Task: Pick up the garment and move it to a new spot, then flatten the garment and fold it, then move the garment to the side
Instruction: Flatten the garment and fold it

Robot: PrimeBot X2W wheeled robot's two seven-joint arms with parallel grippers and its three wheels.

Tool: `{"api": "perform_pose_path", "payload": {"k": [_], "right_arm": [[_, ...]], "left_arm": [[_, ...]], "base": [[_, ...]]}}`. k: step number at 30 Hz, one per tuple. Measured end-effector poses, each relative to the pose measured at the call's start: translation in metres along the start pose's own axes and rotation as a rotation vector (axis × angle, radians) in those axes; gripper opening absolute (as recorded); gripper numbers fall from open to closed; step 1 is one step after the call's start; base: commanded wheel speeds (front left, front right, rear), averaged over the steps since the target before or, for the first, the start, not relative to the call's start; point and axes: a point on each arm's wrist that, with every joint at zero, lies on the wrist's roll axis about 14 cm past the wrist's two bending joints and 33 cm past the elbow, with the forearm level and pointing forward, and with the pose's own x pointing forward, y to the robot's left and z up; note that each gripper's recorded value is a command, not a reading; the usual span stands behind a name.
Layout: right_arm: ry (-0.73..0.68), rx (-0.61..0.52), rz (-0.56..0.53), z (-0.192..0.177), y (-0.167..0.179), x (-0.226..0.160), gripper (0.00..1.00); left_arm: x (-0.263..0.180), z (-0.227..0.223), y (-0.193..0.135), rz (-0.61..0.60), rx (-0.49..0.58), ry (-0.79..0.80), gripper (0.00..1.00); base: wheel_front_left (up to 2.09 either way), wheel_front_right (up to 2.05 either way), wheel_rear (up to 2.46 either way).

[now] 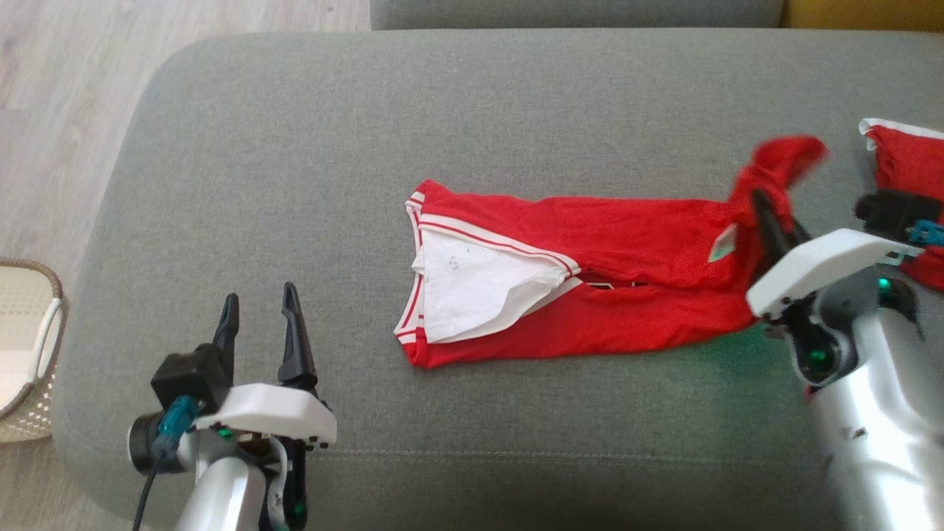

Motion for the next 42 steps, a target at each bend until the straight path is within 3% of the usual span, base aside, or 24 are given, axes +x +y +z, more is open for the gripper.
{"api": "perform_pose_path", "payload": {"k": [16, 24, 36, 37, 38, 42], "right_arm": [[0.175, 0.319, 0.452, -0.047, 0.156, -0.034, 0.00], [0.347, 0.335, 0.492, -0.108, 0.186, -0.040, 0.00], [0.347, 0.334, 0.504, -0.125, 0.214, -0.016, 0.00], [0.363, 0.330, 0.503, -0.130, 0.214, -0.015, 0.44], [0.372, 0.324, 0.501, -0.134, 0.215, -0.014, 1.00], [0.396, 0.334, 0.497, -0.144, 0.216, -0.013, 1.00]], "left_arm": [[-0.013, 0.001, 0.019, 0.049, -0.013, 0.001, 1.00], [-0.028, -0.005, 0.037, 0.116, -0.019, 0.021, 1.00], [-0.038, -0.007, 0.055, 0.178, -0.016, 0.029, 1.00], [-0.038, -0.006, 0.056, 0.182, -0.014, 0.027, 1.00], [-0.037, -0.005, 0.056, 0.185, -0.013, 0.026, 1.00], [-0.036, -0.004, 0.058, 0.191, -0.011, 0.023, 1.00]], "base": [[0.00, 0.00, 0.00], [0.00, 0.00, 0.00], [0.00, 0.00, 0.00], [0.00, 0.00, 0.00], [0.00, 0.00, 0.00], [0.00, 0.00, 0.00]]}}
